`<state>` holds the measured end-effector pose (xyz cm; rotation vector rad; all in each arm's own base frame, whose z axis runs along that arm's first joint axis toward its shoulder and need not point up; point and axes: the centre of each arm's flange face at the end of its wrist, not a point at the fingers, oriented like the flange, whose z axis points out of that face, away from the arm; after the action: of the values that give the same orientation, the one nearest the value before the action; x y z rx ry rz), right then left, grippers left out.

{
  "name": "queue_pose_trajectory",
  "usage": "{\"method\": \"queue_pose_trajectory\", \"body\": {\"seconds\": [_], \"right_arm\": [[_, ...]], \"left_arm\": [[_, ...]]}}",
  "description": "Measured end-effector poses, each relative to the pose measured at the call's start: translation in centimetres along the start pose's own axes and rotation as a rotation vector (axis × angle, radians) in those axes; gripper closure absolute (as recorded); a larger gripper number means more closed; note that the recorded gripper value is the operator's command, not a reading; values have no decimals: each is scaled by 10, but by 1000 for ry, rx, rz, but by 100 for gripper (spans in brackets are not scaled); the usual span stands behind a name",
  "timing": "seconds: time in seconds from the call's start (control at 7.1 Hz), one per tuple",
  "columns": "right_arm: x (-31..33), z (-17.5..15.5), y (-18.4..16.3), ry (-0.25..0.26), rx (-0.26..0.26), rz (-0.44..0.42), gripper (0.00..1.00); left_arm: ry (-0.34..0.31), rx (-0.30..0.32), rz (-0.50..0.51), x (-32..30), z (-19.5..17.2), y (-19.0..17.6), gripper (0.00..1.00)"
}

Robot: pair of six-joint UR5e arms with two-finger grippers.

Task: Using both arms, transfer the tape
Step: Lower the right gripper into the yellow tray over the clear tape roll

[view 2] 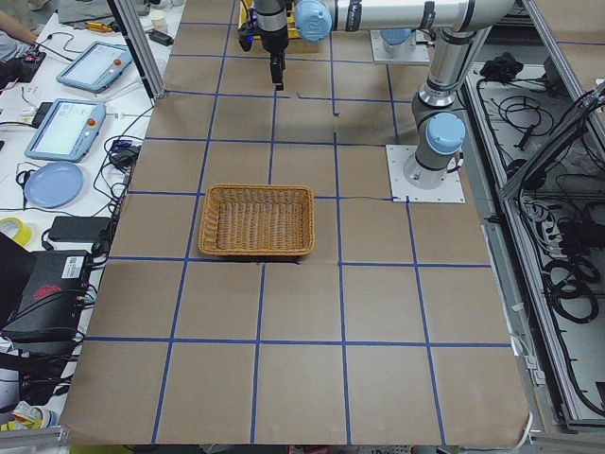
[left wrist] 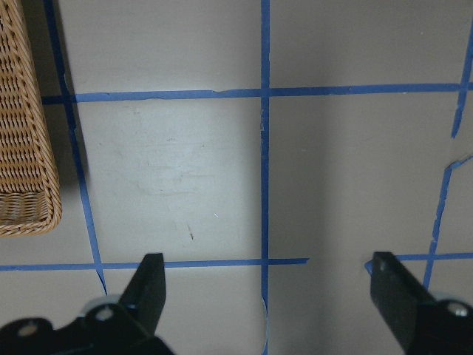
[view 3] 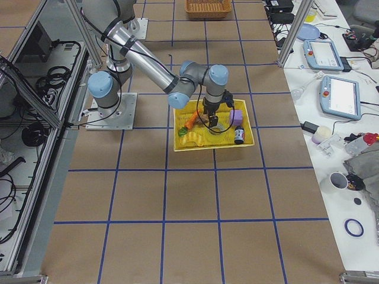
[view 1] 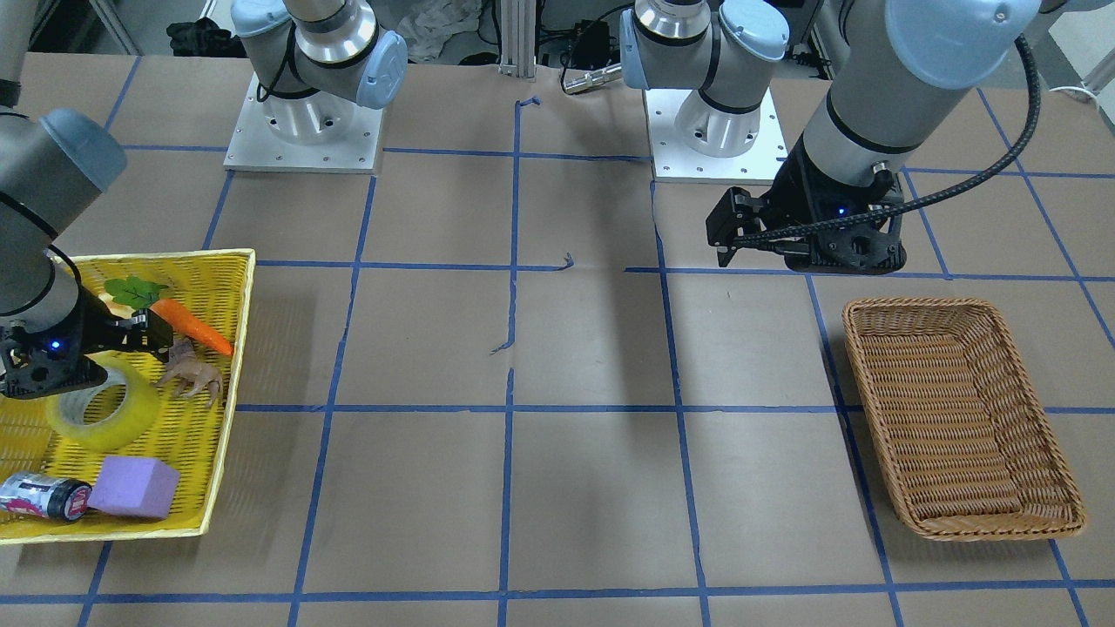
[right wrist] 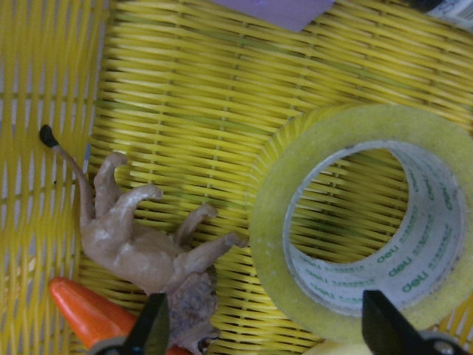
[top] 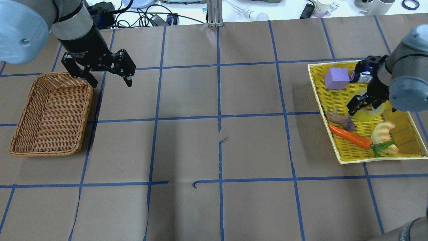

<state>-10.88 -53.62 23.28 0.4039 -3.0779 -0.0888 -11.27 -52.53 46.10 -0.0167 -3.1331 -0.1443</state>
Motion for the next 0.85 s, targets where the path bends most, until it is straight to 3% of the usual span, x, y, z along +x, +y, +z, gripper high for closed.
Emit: {"method": "queue_pose_trajectory", "body": {"seconds": [0.28, 0.42, 0.56, 0.7, 0.85], "right_arm": [[3, 7, -5, 9, 13, 1, 11], [4, 12, -6, 10, 14, 1, 26], [5, 18, -7, 6, 10, 0, 55], [5, 22, -9, 4, 7, 0, 97], [7, 23, -9, 8, 5, 0, 100]], "left_arm": [[0, 1, 0, 0, 0, 0, 0], [0, 1, 0, 0, 0, 0, 0], [0, 0, 0, 0, 0, 0, 0], [0, 0, 0, 0, 0, 0, 0], [0, 0, 0, 0, 1, 0, 0]]}}
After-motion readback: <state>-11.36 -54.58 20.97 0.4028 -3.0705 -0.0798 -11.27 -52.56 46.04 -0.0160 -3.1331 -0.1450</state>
